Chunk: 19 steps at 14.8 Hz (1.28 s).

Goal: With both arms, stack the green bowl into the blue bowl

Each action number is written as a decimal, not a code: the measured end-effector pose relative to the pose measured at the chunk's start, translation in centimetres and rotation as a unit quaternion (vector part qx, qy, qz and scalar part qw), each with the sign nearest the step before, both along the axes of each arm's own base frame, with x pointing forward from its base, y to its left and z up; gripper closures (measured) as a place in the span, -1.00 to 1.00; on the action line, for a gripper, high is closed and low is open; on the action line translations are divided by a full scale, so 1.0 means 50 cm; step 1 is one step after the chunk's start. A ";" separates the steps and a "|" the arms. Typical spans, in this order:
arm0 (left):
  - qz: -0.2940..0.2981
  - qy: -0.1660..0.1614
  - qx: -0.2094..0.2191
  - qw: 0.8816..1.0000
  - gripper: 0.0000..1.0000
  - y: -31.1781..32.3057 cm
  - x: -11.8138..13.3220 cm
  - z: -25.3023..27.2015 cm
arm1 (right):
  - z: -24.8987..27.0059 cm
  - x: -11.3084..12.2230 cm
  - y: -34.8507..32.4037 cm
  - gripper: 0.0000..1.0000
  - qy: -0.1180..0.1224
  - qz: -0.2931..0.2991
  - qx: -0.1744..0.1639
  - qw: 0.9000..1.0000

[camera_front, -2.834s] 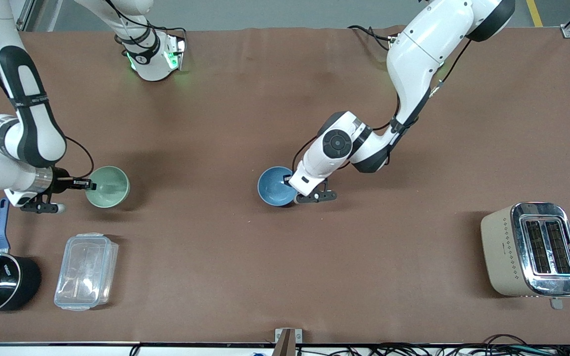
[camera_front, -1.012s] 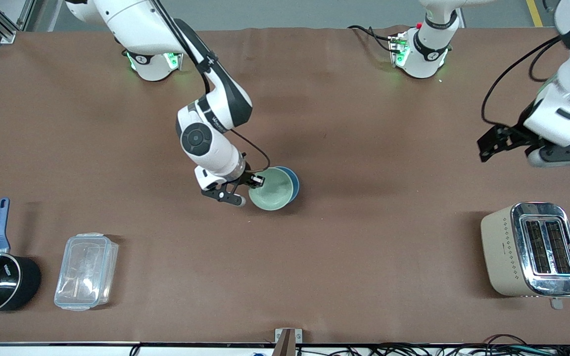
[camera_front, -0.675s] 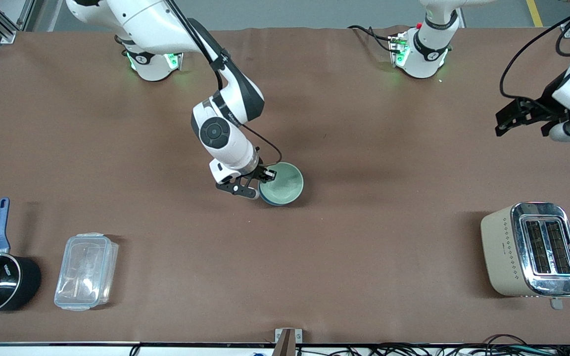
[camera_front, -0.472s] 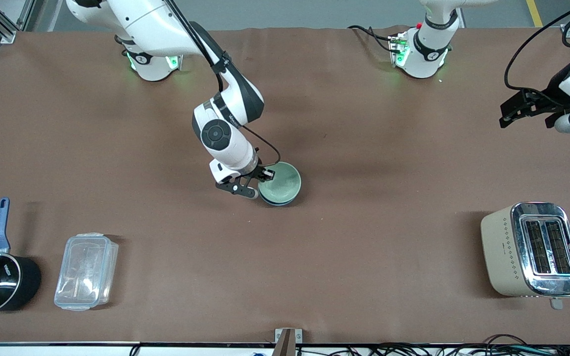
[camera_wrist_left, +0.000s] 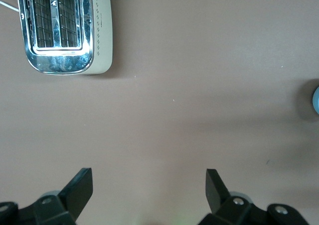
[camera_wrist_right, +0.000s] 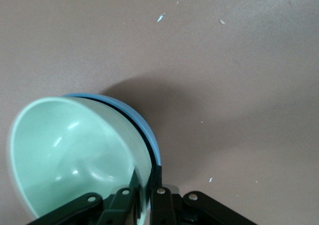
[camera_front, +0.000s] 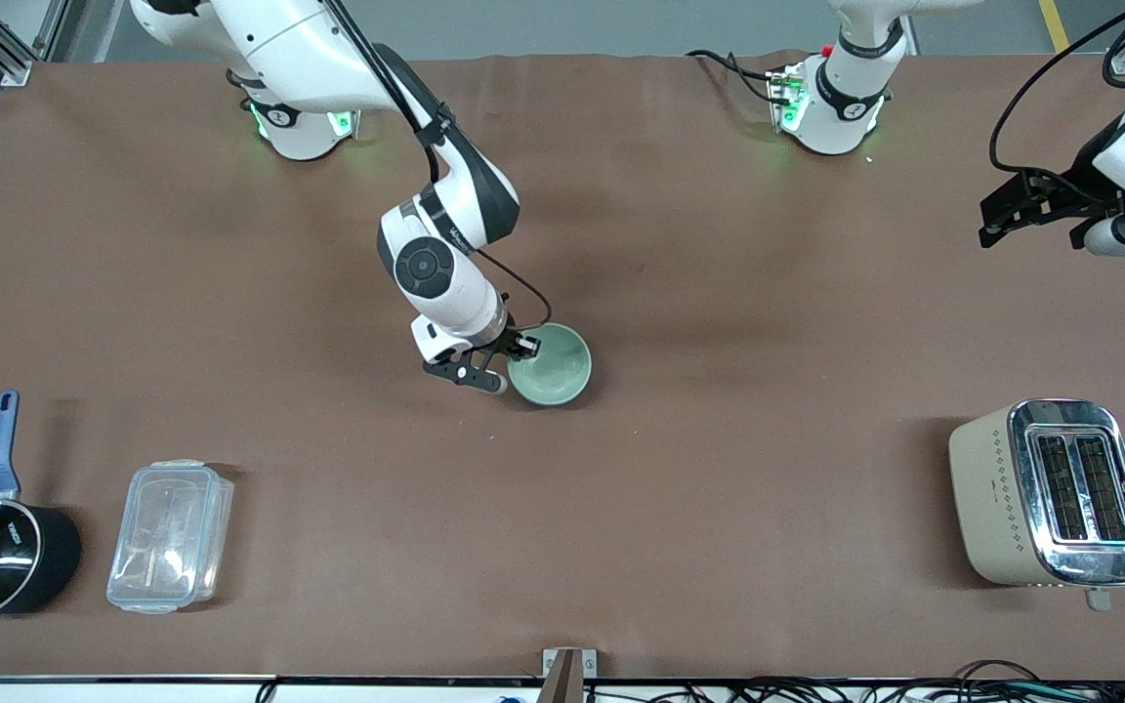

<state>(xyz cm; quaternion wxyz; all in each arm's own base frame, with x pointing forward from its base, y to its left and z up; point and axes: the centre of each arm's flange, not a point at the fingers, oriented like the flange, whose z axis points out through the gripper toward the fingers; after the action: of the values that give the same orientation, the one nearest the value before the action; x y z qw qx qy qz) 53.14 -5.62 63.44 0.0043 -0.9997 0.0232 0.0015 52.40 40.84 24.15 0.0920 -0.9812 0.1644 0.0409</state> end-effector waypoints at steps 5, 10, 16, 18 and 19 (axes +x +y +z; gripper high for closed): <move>-0.003 0.000 0.000 1.000 -1.00 -0.006 -0.001 0.000 | 0.004 -0.001 0.002 -0.03 0.000 0.001 0.001 1.000; -0.002 -0.003 0.000 1.000 -1.00 -0.005 0.000 0.003 | 0.112 0.049 -0.070 -0.67 -0.004 -0.014 -0.006 1.000; -0.002 -0.011 -0.001 1.000 -1.00 -0.005 0.007 0.004 | 0.325 0.177 -0.396 -0.67 -0.058 -0.027 -0.033 0.997; -0.003 -0.010 -0.001 1.000 -1.00 -0.006 0.010 -0.001 | 0.366 0.188 -0.494 -0.67 -0.064 -0.021 -0.073 0.995; -0.003 -0.010 -0.002 1.000 -1.00 -0.006 0.011 -0.002 | 0.384 0.189 -0.534 -0.67 -0.065 -0.020 -0.091 0.993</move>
<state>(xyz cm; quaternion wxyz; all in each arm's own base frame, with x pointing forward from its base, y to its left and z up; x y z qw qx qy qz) 53.71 -5.94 63.34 0.0030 -0.9996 0.0259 -0.0089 61.87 14.16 43.34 0.0132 -0.9827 0.1804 -0.0403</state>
